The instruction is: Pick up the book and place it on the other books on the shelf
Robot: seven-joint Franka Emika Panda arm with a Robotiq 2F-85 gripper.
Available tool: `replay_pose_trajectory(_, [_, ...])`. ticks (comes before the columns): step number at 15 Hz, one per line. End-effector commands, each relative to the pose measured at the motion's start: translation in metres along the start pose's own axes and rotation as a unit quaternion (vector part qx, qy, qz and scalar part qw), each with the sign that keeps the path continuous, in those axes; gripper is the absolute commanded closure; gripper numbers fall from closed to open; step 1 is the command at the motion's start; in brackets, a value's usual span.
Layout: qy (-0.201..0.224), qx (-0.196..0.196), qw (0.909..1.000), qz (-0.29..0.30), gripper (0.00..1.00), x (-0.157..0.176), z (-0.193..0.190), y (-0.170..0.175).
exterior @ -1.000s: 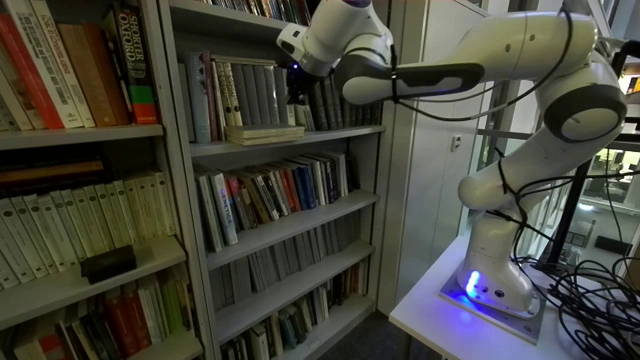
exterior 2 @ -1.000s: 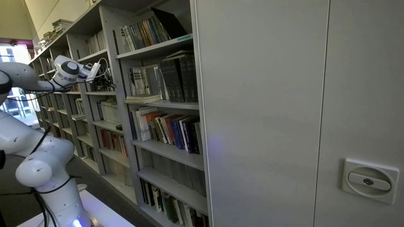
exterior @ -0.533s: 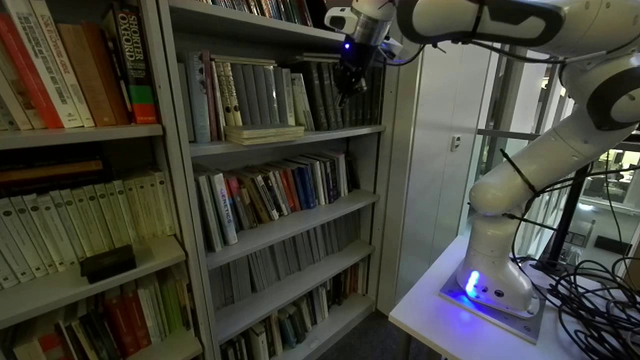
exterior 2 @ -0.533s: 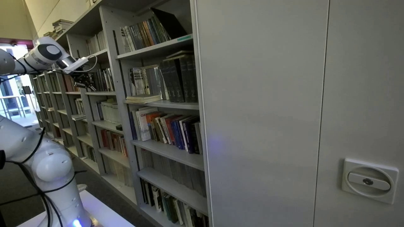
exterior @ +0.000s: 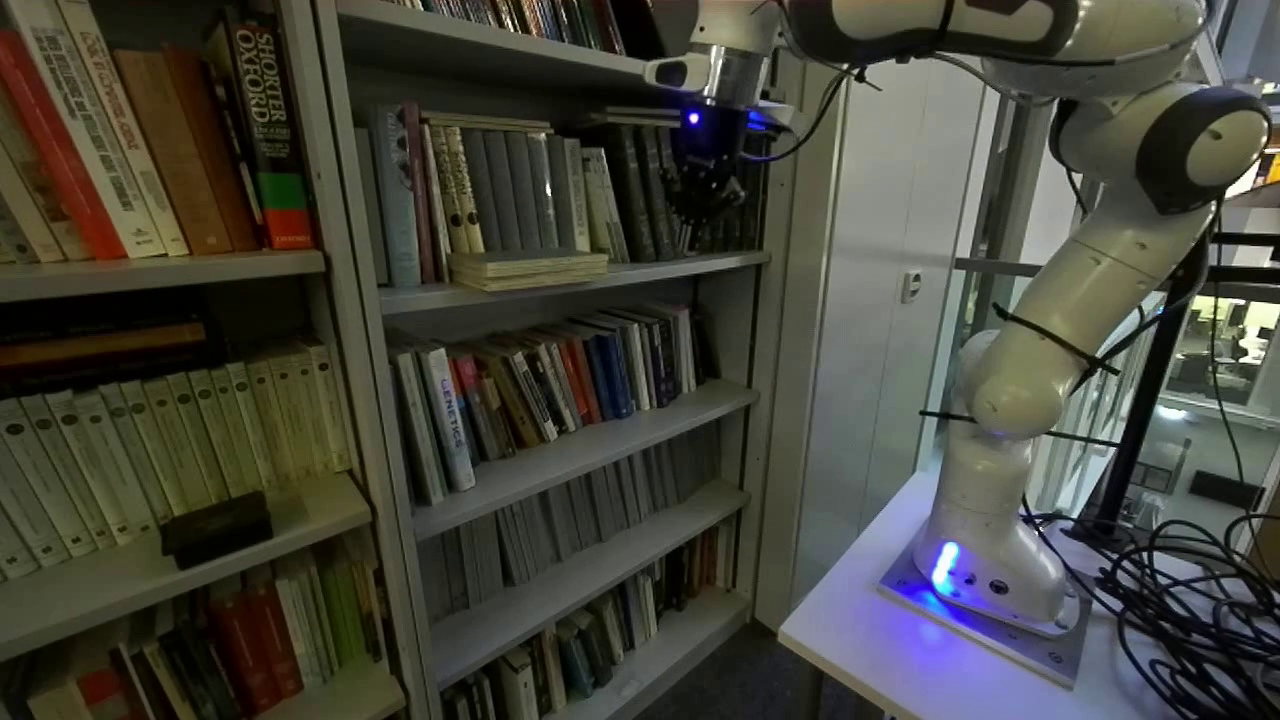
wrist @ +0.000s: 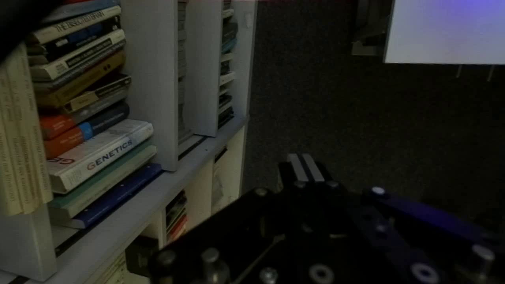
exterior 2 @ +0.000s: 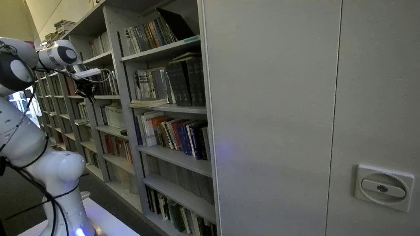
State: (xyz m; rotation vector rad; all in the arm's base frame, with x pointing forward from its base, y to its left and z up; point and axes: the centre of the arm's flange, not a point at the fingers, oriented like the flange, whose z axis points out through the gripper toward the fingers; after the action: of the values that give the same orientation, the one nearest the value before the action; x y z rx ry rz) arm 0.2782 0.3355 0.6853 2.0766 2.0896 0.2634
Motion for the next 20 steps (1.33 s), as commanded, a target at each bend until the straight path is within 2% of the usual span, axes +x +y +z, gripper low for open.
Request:
replay_pose_trajectory(1, [0.011, 0.051, 0.9978, -0.042, 0.66, 0.0, 0.003, 0.028])
replay_pose_trajectory(4, [0.006, 0.047, 0.9964, -0.071, 0.43, 0.006, 0.006, 0.043])
replay_pose_trajectory(7, [-0.006, -0.015, 0.9947, -0.101, 0.19, 0.011, -0.005, 0.052])
replay_pose_trajectory(10, [-0.008, -0.034, 0.9938, -0.106, 0.01, 0.011, -0.018, 0.056])
replay_pose_trajectory(18, [-0.009, -0.01, 0.9949, -0.1, 0.0, 0.013, -0.02, 0.058])
replay_pose_trajectory(20, [-0.023, -0.005, 0.9947, -0.1, 0.0, 0.014, -0.018, 0.059])
